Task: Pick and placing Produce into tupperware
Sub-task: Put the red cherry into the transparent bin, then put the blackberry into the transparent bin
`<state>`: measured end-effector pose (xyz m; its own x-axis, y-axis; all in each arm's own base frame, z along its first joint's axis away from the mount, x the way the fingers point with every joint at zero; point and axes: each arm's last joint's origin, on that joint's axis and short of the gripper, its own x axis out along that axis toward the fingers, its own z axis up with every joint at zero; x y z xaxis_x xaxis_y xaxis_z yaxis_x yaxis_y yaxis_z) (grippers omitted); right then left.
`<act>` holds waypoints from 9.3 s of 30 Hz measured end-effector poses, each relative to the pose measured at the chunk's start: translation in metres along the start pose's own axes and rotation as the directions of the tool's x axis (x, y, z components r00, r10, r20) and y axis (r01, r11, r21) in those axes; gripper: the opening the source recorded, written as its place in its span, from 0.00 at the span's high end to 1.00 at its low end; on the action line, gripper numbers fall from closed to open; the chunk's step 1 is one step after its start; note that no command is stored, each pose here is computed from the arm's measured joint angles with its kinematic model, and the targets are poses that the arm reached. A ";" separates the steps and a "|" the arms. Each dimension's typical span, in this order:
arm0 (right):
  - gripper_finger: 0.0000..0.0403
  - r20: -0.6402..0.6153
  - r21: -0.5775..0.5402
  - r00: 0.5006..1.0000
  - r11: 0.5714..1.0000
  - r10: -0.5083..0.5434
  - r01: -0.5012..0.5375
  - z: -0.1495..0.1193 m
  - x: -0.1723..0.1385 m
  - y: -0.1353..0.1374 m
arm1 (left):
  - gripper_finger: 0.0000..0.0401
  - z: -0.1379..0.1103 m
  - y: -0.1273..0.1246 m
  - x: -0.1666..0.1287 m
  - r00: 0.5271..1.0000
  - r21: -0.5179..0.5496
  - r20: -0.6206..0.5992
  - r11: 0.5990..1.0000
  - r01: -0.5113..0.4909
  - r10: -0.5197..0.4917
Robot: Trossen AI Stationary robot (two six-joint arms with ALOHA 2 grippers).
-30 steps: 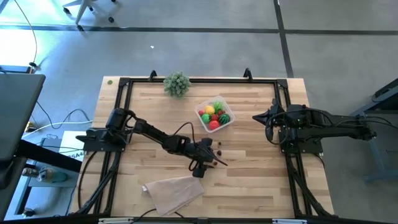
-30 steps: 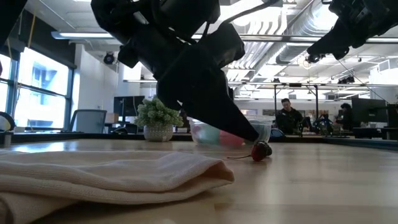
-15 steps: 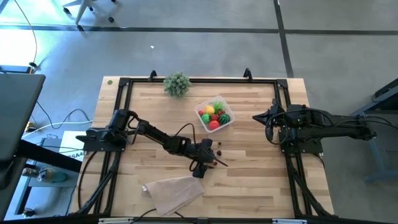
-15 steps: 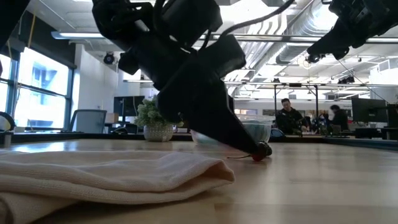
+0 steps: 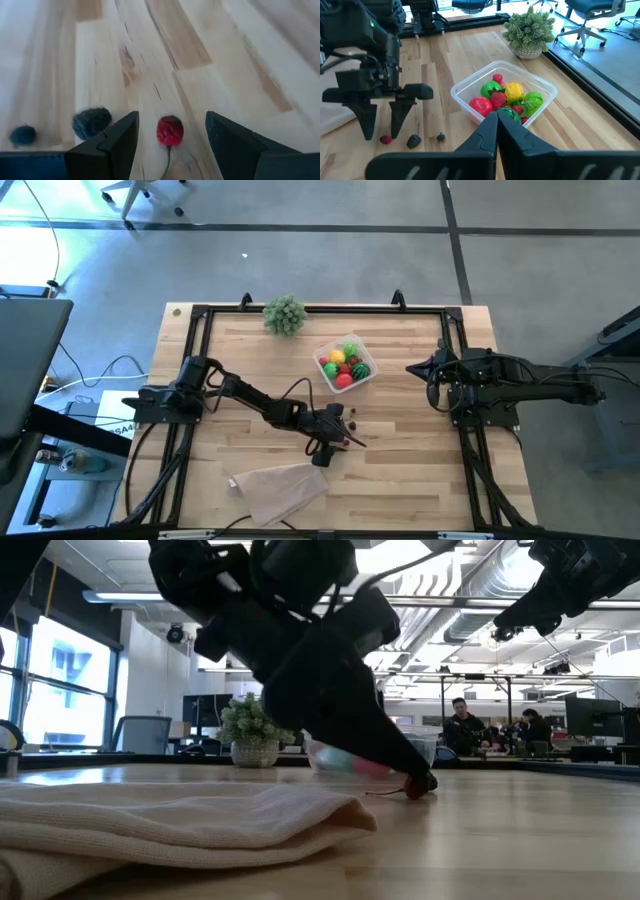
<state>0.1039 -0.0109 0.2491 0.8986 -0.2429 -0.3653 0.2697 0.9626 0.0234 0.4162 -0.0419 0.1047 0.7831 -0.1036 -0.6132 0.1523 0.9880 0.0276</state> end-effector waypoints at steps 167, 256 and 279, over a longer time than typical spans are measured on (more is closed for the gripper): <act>1.00 0.000 0.003 1.000 1.000 0.000 0.000 0.000 0.000 0.000 | 0.79 0.047 0.243 -0.050 0.885 -0.124 -0.435 0.963 -0.238 0.163; 1.00 0.000 0.002 1.000 1.000 0.000 0.000 0.000 0.000 0.000 | 0.40 0.021 0.024 -0.011 0.987 -0.019 -0.065 0.989 -0.147 0.145; 1.00 0.000 0.000 1.000 1.000 0.000 0.000 0.000 0.000 0.000 | 0.39 0.010 0.036 0.006 0.990 0.027 -0.025 0.990 -0.137 0.137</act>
<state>0.1039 -0.0109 0.2491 0.8988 -0.2427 -0.3651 0.2695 0.9627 0.0234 0.4329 -0.0083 0.1101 0.7815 0.0358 -0.6228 0.0598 0.9894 0.1320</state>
